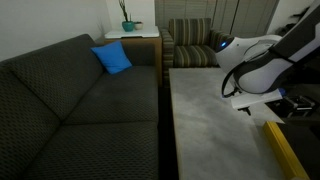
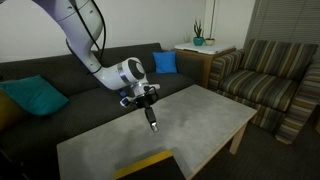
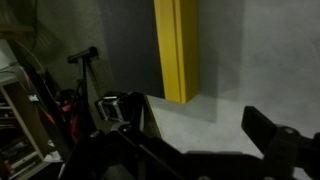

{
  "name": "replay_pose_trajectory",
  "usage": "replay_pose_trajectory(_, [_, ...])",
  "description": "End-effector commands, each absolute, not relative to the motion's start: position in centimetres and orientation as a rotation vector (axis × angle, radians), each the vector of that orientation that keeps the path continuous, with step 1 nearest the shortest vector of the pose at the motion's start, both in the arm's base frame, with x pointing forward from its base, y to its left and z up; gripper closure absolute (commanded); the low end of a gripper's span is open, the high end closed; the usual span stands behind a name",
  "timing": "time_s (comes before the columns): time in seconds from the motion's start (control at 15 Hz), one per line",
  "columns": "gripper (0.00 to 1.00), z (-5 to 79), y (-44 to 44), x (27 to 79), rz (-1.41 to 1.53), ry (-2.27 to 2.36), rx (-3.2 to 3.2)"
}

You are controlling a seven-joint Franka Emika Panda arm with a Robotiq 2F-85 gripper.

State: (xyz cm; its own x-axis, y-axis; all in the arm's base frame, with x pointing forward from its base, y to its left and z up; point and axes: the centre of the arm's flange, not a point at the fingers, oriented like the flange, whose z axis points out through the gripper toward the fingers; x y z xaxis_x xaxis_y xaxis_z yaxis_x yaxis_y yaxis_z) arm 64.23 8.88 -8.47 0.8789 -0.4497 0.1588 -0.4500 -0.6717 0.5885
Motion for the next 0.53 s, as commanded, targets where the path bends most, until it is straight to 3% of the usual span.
replay_pose_trajectory(0.0, [0.00, -5.4, 7.3, 63.5, 0.115, -0.521, 2.579])
replay_pose_trajectory(0.47, [0.00, -4.1, 6.2, 63.7, 0.328, -0.262, 2.793])
